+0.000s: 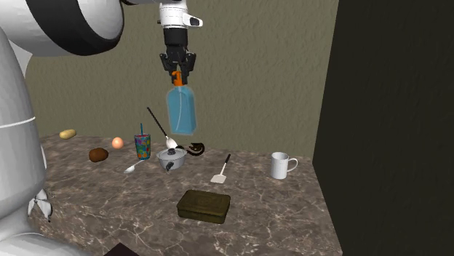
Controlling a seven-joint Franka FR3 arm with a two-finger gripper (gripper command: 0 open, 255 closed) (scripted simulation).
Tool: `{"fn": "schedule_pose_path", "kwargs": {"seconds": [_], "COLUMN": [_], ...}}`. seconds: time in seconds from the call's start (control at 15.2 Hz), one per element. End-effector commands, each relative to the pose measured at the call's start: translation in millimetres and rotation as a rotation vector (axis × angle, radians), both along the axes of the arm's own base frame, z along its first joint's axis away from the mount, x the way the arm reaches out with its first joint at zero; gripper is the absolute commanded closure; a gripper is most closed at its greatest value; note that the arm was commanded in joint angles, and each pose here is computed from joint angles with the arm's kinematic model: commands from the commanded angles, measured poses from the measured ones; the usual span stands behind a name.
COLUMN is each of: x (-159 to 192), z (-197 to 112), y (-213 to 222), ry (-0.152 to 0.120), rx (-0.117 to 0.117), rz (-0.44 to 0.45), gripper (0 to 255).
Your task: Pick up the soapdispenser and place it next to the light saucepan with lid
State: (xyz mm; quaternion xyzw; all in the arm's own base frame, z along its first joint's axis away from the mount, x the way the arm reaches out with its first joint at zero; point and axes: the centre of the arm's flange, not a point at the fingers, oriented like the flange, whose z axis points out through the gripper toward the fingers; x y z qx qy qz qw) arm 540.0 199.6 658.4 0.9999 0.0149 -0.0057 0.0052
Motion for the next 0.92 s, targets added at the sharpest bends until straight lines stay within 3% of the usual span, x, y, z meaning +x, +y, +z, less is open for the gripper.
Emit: {"fn": "schedule_pose_path", "kwargs": {"seconds": [0.0,0.33,0.86], "x": [-11,-37,-37], "z": [10,28,-14], "y": [22,73,73], "ry": [0.000,0.000,0.000], "rx": [0.000,0.000,0.000], "rz": [-0.001,-0.001,-0.001], "gripper": [255,255,255]}}
